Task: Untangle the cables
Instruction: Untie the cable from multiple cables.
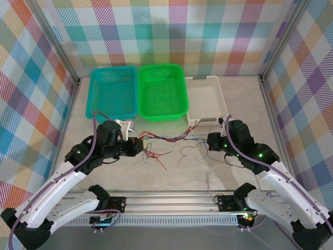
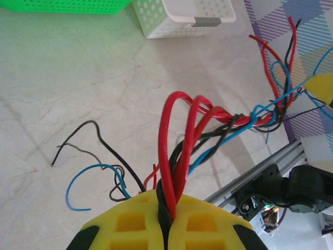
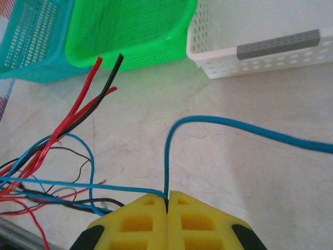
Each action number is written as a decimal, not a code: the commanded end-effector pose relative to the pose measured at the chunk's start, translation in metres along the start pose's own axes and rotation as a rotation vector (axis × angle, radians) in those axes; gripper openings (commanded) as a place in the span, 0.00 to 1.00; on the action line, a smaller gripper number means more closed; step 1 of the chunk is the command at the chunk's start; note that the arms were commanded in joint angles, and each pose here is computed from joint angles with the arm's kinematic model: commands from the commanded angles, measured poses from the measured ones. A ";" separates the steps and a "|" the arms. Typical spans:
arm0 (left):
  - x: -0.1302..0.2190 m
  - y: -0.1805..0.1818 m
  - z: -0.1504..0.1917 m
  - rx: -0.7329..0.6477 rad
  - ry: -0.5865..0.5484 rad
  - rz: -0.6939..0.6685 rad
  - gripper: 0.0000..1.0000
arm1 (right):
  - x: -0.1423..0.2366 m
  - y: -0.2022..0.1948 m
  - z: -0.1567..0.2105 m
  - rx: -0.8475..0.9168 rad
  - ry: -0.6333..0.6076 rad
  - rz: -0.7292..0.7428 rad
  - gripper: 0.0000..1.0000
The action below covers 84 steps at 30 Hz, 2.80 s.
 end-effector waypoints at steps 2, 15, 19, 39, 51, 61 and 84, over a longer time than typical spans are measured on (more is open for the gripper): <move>-0.005 0.016 0.000 0.076 -0.056 -0.028 0.00 | -0.003 -0.014 0.014 0.016 0.030 0.017 0.00; -0.036 -0.021 -0.008 0.118 -0.058 0.403 0.00 | -0.018 0.040 0.000 0.077 0.017 -0.526 0.64; -0.048 -0.021 -0.013 0.150 -0.047 0.367 0.00 | -0.022 0.060 0.004 0.146 0.002 -0.635 0.68; -0.062 -0.055 -0.018 0.155 0.036 0.464 0.00 | -0.089 0.085 0.030 0.411 -0.009 -0.463 0.60; -0.062 -0.054 -0.017 0.172 0.038 0.468 0.00 | -0.086 0.095 0.041 0.363 -0.027 -0.628 0.56; -0.057 -0.055 -0.021 0.181 0.011 0.444 0.00 | -0.079 0.100 0.050 0.380 -0.050 -0.700 0.61; -0.048 -0.051 -0.014 0.190 0.009 0.454 0.22 | -0.057 0.095 0.042 0.368 -0.115 -0.682 0.00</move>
Point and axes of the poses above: each hand's point on the last joint's axis, 136 mm out from that joint toward the fingers, its own x axis back along the fingers, its own y axis along the line the jaws close on, z = x × y, the point moved 8 cm from there along x, back along the fingers, and after that the axes turned 5 degrees about x, right-handed, at the moved point
